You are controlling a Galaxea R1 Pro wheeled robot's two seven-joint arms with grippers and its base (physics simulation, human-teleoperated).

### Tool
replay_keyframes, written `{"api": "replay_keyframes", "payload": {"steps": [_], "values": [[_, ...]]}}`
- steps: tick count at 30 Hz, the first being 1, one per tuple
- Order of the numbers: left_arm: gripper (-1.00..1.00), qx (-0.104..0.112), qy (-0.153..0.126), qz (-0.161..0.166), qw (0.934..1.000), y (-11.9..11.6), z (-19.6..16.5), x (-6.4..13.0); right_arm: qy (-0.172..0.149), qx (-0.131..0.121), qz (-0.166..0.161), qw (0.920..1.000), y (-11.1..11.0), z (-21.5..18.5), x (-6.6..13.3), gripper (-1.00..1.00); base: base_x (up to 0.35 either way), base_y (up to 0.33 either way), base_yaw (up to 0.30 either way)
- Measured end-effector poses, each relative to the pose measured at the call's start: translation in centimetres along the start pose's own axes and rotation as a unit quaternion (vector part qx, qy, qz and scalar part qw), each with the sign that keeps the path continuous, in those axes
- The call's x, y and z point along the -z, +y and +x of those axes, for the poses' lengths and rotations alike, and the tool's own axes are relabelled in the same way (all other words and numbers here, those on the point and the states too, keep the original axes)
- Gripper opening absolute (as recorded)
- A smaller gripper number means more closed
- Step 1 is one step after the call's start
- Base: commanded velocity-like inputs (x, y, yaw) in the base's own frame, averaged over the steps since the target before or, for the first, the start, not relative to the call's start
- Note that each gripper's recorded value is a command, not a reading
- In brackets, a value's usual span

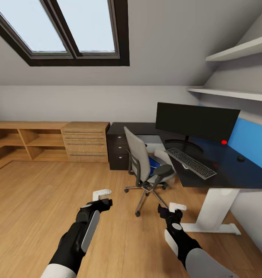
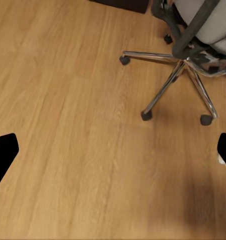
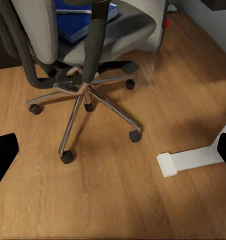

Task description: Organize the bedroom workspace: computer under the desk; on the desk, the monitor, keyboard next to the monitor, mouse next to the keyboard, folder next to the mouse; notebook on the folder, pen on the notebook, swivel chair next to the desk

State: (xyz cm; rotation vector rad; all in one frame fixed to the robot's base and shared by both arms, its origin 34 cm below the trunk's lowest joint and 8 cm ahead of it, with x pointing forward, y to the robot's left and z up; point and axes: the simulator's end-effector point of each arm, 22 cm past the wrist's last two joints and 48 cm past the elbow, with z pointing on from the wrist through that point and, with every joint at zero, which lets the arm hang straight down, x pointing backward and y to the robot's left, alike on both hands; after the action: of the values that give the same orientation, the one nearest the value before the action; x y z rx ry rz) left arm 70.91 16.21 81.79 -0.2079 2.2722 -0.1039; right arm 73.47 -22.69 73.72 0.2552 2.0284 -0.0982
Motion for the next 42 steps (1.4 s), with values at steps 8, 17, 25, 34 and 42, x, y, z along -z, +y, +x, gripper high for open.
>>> {"api": "replay_keyframes", "payload": {"steps": [8, 17, 25, 34, 42], "values": [[1.00, 0.022, -0.018, 0.022, 0.9993, 0.6, -2.3, 0.8, 0.028, -0.009, -0.010, 0.9995, 0.9, 0.6, -1.2, 1.00, 0.000, 0.000, 0.000], [1.00, 0.014, -0.055, 0.045, 0.9974, 0.7, 0.1, 6.1, 0.098, 0.003, -0.007, 0.9952, 0.9, 2.4, -1.7, 1.00, 0.000, 0.000, 0.000], [1.00, 0.007, -0.052, 0.050, 0.9974, 0.3, 1.9, 5.7, 0.046, -0.016, -0.012, 0.9987, 0.5, -1.0, -0.9, 1.00, 0.000, 0.000, 0.000], [1.00, 0.007, -0.051, 0.047, 0.9976, 0.8, 3.2, 4.7, 0.037, -0.022, -0.003, 0.9991, -0.4, -0.3, -0.2, 1.00, 0.000, 0.000, 0.000], [1.00, 0.007, -0.049, 0.046, 0.9977, 1.0, 4.5, 3.7, 0.030, -0.019, 0.007, 0.9994, -1.0, 1.1, -0.9, 1.00, 0.000, 0.000, 0.000]]}}
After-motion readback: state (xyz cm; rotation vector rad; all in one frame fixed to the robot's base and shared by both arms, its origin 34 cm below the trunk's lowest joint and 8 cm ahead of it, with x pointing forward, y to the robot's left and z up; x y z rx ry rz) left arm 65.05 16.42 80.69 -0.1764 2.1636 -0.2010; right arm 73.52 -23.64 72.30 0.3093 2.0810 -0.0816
